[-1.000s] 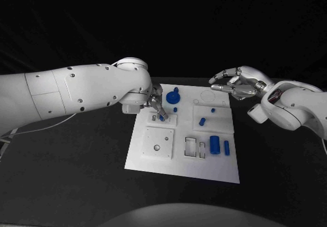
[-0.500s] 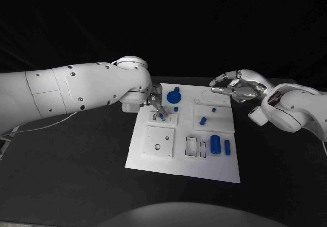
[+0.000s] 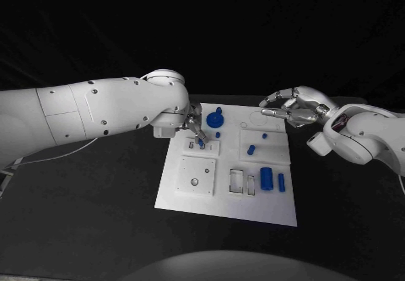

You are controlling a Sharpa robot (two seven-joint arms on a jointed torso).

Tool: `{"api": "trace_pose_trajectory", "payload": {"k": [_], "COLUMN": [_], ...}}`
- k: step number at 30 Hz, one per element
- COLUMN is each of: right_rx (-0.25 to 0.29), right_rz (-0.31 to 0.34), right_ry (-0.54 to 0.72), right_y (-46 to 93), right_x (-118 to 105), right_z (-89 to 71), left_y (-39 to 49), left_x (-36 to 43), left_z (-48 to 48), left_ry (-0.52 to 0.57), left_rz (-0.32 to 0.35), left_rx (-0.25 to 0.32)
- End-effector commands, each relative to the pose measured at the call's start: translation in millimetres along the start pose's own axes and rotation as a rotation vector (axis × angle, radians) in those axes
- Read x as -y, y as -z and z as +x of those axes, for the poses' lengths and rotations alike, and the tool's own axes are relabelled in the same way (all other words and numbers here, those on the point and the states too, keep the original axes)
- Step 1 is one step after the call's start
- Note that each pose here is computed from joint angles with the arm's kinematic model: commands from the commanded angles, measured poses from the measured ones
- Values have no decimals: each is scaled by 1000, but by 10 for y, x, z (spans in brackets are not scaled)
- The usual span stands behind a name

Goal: Assemble the parts on the task board

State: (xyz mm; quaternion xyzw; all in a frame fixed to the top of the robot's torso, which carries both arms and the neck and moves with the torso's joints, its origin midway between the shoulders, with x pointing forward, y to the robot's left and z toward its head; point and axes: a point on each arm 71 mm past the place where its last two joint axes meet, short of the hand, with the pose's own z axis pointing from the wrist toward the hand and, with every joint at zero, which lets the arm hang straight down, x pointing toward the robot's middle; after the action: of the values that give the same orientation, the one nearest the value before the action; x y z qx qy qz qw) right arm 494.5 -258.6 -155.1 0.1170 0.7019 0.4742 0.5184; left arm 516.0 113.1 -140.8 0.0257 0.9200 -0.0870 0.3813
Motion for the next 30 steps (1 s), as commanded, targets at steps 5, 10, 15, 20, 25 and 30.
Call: {"api": "trace_pose_trajectory", "payload": {"k": [5,10,15,20,25,30], "right_rx": [-13,-15,-14,-13,-14,-15], "right_rz": [-12,-13,-12,-10,-7,-5], "right_ry": [0,-1,-1,0,-1,-1], "right_y": [0,-3,-2,2,3,5], "right_x": [2,5,12,21,28,33], "right_z": [16,22,21,18,18,18], "left_y": [-10,-26,-42,-46,-49,-53], "left_x": [-42,-47,-58,-62,-54,-49], "left_z": [8,22,34,42,47,53], "left_ry": [6,8,13,18,20,23], "left_rz": [-86,-88,-90,-89,-85,-82], "left_rx": [-3,-12,-19,-20,-21,-25]}}
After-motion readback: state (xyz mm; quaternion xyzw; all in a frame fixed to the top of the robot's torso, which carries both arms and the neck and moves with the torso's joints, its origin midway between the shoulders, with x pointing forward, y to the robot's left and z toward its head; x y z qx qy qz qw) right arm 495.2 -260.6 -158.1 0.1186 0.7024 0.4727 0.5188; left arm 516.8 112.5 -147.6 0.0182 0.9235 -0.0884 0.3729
